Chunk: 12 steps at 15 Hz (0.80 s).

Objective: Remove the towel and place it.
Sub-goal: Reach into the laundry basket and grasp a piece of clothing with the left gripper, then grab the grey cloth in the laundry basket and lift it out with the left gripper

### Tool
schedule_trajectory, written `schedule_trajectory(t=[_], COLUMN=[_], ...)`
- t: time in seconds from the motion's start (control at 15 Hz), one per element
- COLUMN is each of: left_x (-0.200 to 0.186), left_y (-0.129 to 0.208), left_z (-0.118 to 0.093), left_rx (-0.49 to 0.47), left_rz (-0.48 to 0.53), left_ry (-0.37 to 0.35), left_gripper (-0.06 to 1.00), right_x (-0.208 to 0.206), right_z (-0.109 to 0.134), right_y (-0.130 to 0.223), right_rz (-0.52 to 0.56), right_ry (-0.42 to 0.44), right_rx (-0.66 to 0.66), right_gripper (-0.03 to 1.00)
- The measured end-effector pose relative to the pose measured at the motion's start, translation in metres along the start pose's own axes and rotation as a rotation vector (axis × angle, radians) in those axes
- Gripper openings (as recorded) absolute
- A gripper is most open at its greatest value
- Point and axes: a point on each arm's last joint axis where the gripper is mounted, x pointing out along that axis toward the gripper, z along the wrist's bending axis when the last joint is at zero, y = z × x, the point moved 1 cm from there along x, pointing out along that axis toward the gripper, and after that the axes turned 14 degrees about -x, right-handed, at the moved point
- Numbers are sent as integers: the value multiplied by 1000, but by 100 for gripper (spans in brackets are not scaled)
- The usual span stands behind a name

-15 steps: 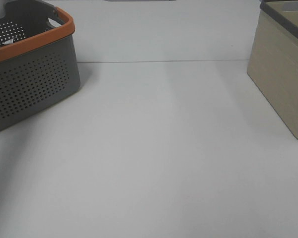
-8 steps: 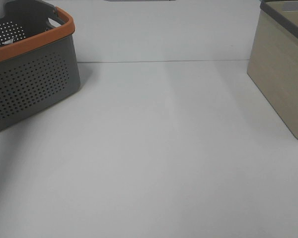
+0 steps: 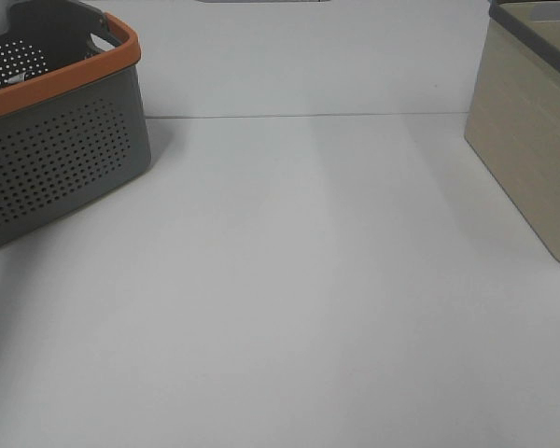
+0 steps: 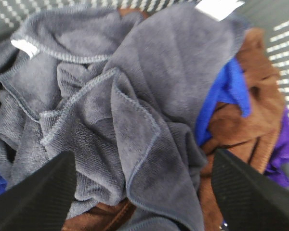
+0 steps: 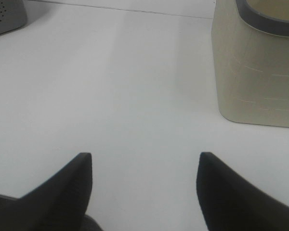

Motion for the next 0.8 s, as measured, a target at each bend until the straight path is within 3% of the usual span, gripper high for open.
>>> schedule_trajectory(t=[0.4,0.8], left_x=[40,59], left_y=[7,6], left_z=[-2,-4], left_rx=[-27,-66], left_rz=[24,1], left_ry=[-76,-58], left_gripper=[72,71], right_x=[0,0], right_z=[0,-2], right_y=[0,1], right_rz=[0,6], right_ry=[1,16], right_rx=[0,25], right_gripper=[63,63])
